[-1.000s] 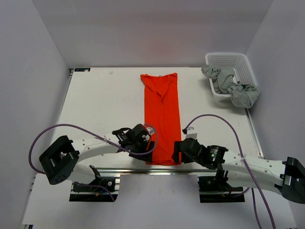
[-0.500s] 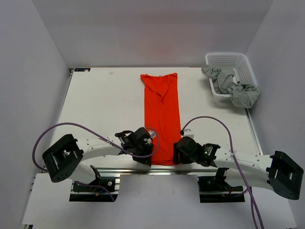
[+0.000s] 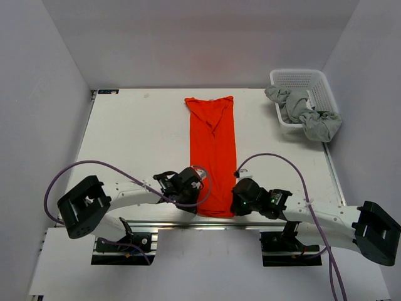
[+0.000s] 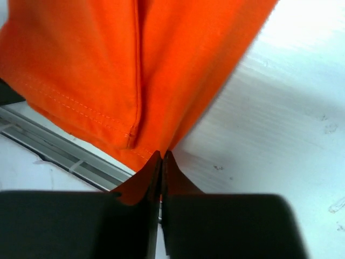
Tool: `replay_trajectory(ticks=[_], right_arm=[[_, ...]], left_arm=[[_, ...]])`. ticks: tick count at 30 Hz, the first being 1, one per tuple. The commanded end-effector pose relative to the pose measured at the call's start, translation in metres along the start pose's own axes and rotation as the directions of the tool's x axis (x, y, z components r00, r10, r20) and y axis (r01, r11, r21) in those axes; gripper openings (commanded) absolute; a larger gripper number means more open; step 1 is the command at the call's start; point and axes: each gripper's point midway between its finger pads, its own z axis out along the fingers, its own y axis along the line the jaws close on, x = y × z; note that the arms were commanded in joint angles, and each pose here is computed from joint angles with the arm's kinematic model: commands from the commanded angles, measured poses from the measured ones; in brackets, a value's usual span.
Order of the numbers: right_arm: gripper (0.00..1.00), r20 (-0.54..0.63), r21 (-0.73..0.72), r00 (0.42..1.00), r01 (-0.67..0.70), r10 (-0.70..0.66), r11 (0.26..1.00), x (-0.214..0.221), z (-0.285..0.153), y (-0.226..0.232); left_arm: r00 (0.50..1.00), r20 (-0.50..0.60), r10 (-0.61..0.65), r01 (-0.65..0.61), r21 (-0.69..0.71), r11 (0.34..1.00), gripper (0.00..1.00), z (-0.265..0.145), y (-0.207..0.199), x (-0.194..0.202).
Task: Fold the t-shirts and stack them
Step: Grab the bottom of the folded rectangular tshirt with both arms, then fold the folded rectangular tshirt in 1/3 of the way
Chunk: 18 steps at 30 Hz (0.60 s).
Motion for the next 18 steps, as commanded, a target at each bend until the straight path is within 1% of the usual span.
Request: replay_trajectory(ticks=[1, 2, 4, 5, 6, 7, 8, 10, 12, 13, 14, 16, 18], right_arm=[[0.0, 0.074, -0.046, 0.997, 0.038, -0.035, 0.998, -0.021, -0.005, 0.012], [0.0, 0.113, -0.028, 0.993, 0.033, -0.029, 0.999, -0.031, -0.005, 0.012], [0.0, 0.174, 0.013, 0.985, 0.017, -0.019, 1.0, -0.048, -0.006, 0.007], [0.0, 0.212, 0.027, 0.977, 0.01, -0.015, 1.0, -0.059, -0.007, 0.007], [0.0, 0.236, 0.036, 0.972, -0.001, -0.007, 0.999, -0.068, -0.009, 0.007], [0.0, 0.263, 0.068, 0.964, 0.013, -0.03, 0.998, -0.076, -0.01, 0.002], [0.0, 0.294, 0.096, 0.956, -0.018, -0.012, 0.995, -0.085, -0.011, -0.004], [0.0, 0.341, 0.118, 0.94, -0.012, -0.029, 0.993, -0.106, -0.017, -0.002], [0.0, 0.368, 0.129, 0.929, -0.007, -0.041, 0.992, -0.121, -0.018, -0.001], [0.0, 0.376, 0.135, 0.925, 0.009, -0.06, 0.991, -0.126, -0.019, 0.0], [0.0, 0.391, 0.152, 0.919, -0.007, -0.054, 0.988, -0.135, -0.019, -0.006], [0.0, 0.419, 0.159, 0.905, 0.007, -0.074, 0.987, -0.154, -0.019, -0.003], [0.0, 0.442, 0.176, 0.893, 0.004, -0.083, 0.984, -0.168, -0.019, -0.005]], left_arm=[[0.986, 0.165, 0.033, -0.033, -0.004, 0.999, 0.0, -0.021, -0.01, -0.037], [0.975, 0.222, 0.034, -0.028, -0.032, 0.999, 0.0, -0.03, -0.01, -0.052], [0.964, 0.264, 0.036, -0.02, -0.063, 0.998, 0.0, -0.039, -0.01, -0.064], [0.958, 0.286, 0.026, 0.0, -0.092, 0.996, 0.0, -0.04, -0.002, -0.07], [0.952, 0.304, 0.019, 0.007, -0.084, 0.996, 0.0, -0.045, -0.003, -0.076], [0.943, 0.334, 0.019, 0.012, -0.092, 0.996, 0.0, -0.048, -0.003, -0.084], [0.933, 0.358, 0.022, 0.025, -0.127, 0.992, 0.0, -0.049, 0.003, -0.089], [0.907, 0.42, 0.023, 0.039, -0.138, 0.99, 0.0, -0.061, -0.002, -0.108], [0.886, 0.463, 0.019, 0.065, -0.165, 0.984, 0.0, -0.067, 0.001, -0.124], [0.863, 0.505, 0.012, 0.091, -0.177, 0.98, 0.0, -0.076, 0.001, -0.135], [0.855, 0.518, 0.015, 0.102, -0.197, 0.975, 0.0, -0.076, 0.004, -0.14], [0.828, 0.561, 0.014, 0.137, -0.227, 0.964, 0.0, -0.084, 0.01, -0.154], [0.834, 0.552, 0.007, 0.163, -0.258, 0.952, 0.0, -0.079, 0.019, -0.161]])
